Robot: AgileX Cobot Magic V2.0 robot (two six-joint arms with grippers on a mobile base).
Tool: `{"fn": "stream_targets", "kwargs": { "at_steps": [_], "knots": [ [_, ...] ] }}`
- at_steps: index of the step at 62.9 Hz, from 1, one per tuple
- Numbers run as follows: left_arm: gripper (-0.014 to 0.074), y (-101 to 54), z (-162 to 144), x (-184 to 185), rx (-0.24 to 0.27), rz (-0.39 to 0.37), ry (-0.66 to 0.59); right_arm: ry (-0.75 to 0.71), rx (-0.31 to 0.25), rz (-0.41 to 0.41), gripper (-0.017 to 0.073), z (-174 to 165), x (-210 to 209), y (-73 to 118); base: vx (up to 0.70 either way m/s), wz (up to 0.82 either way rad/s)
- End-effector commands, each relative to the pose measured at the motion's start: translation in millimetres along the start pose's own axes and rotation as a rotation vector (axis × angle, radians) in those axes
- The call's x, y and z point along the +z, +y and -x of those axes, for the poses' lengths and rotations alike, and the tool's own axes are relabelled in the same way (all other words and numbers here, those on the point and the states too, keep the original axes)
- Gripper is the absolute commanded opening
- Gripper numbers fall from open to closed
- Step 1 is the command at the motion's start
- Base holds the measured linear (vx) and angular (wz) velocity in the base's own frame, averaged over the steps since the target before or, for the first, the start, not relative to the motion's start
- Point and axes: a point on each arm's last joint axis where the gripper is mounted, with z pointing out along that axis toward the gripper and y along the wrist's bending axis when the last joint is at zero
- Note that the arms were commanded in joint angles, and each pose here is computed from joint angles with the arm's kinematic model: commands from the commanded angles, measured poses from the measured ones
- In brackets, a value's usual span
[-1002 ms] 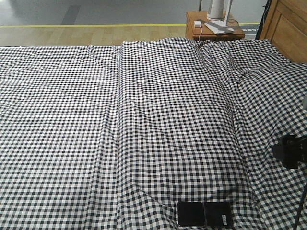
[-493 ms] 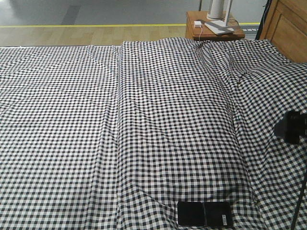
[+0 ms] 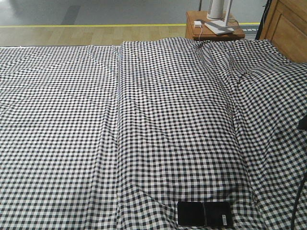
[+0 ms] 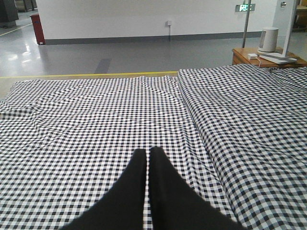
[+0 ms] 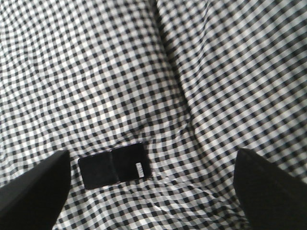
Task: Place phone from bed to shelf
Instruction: 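Close the right gripper on the black phone's edge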
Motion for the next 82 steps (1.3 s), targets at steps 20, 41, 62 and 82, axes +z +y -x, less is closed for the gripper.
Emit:
{"fn": "stream_targets", "kwargs": {
  "at_steps": [20,41,62,82],
  "knots": [
    [0.0001,0.2,4,0,-0.009,0.003,-0.071,0.172,-0.032,0.127,0.0626,30,95,-33.1,0.0,0.0],
    [0.0001,0.2,4,0,-0.009,0.003,-0.071,0.345,0.001,0.298,0.0612,17,189,-49.8,0.0,0.0],
    [0.0001,0.2,4,0,-0.009,0.003,-0.071,0.467,0.018,0.538,0.0597,-29,260,-55.0,0.0,0.0],
    [0.0001,0.2,4,0,-0.009,0.003,-0.071,0.55,0.038,0.733,0.0595,-67,294,-54.8,0.0,0.0]
  ]
}}
